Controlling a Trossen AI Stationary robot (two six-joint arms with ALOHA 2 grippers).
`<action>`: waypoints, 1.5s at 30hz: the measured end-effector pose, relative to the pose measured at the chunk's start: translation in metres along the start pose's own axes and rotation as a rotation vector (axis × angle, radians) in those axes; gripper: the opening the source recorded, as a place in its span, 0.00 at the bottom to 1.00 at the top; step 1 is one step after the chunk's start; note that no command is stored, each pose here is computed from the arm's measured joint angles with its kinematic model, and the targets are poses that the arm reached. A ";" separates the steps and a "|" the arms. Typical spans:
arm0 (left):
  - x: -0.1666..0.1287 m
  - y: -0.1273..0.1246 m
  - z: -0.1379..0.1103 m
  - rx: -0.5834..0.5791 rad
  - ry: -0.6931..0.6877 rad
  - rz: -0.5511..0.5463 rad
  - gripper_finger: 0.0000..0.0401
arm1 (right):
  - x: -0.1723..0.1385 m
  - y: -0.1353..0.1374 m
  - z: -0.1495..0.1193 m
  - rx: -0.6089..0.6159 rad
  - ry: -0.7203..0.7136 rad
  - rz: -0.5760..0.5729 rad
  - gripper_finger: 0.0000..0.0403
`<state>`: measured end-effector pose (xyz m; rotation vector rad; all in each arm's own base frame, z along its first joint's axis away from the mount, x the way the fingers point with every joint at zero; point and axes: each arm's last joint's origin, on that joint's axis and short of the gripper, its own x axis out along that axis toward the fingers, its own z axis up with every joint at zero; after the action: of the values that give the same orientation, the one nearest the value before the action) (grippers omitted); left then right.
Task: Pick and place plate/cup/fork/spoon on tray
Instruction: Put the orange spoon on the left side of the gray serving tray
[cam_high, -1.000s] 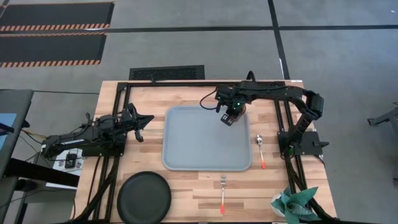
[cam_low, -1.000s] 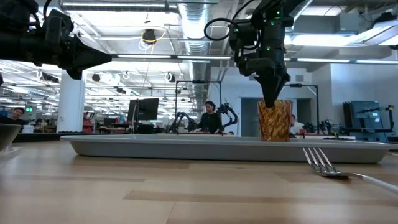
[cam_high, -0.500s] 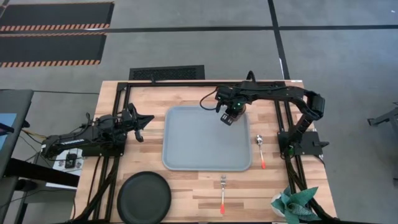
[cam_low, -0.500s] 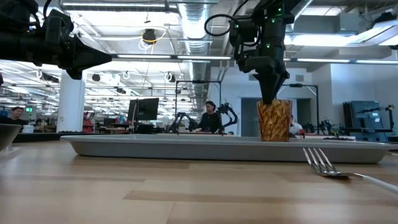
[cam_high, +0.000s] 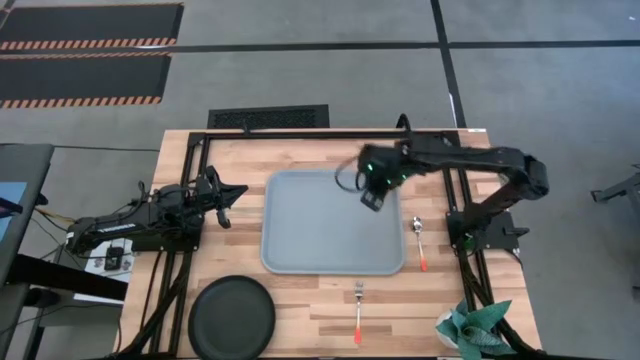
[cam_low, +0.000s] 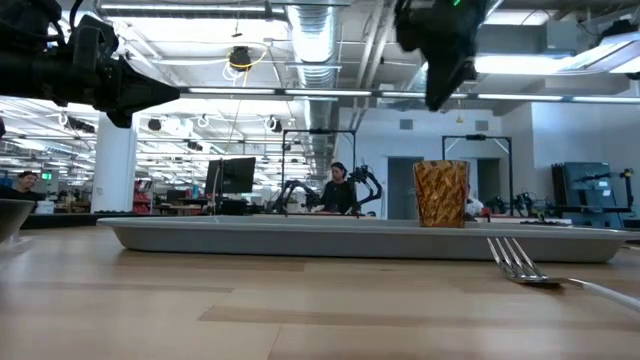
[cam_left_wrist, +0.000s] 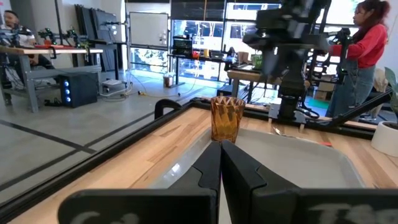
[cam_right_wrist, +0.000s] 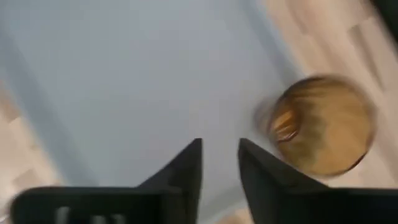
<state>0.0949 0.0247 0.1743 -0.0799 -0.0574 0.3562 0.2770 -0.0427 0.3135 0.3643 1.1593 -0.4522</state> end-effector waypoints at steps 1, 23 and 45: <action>0.000 0.000 0.000 0.000 0.000 0.000 0.00 | -0.002 0.006 -0.009 0.004 -0.006 0.005 0.22; 0.000 0.000 0.000 0.002 -0.001 0.000 0.00 | 0.065 0.041 -0.205 0.673 0.123 -0.206 0.36; 0.000 0.000 0.000 0.002 -0.001 0.000 0.00 | 0.110 0.015 -0.221 0.729 0.104 -0.200 0.07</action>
<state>0.0949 0.0247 0.1743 -0.0782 -0.0579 0.3562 0.1462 0.0633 0.1318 0.9132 1.1060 -1.0448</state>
